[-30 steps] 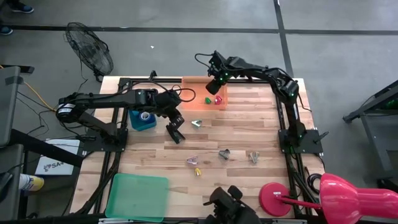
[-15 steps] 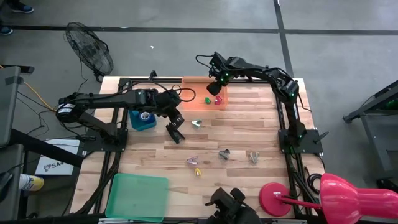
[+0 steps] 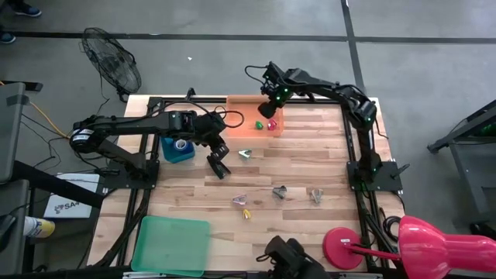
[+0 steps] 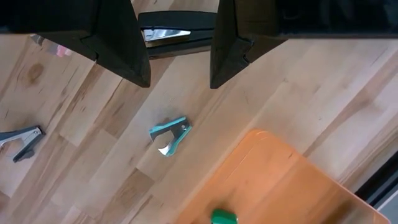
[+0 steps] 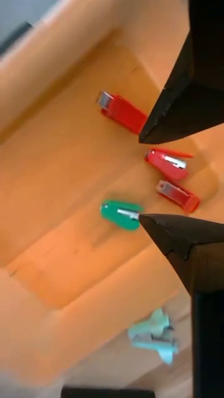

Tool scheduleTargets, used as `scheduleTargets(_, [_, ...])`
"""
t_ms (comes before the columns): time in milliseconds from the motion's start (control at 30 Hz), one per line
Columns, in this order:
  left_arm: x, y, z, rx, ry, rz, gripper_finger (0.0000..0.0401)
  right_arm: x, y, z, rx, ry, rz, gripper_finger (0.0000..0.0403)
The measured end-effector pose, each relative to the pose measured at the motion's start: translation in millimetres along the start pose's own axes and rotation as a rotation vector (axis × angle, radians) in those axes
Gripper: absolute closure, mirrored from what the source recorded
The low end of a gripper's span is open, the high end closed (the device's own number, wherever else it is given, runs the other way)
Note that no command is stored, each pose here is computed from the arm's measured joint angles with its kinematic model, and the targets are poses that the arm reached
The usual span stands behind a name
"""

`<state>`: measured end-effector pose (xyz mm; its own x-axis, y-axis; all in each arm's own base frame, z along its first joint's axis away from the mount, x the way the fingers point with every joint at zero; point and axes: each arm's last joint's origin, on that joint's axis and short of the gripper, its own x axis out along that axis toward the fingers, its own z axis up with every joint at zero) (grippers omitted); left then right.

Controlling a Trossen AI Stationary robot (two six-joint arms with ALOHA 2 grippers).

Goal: Pick and place Stapler, Stapler remover, tape
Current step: Put the gray staple remover into the green bin

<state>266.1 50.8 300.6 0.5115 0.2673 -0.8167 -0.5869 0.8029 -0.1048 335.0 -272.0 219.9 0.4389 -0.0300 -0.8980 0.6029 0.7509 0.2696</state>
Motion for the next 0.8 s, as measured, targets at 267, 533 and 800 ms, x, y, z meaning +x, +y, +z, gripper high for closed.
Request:
scheduleTargets(267, [0,0,0,0.039,0.0,-0.001,0.0238,-61,31,-2,-0.106,-0.141,0.003,0.0218])
scheduleTargets(533, [0,0,0,0.095,0.0,-0.003,0.0238,-106,103,-18,-0.307,-0.28,0.106,0.0219])
scheduleTargets(800, [0,0,0,0.122,0.0,-0.003,0.0238,-104,183,-40,-0.447,-0.317,0.288,0.0219])
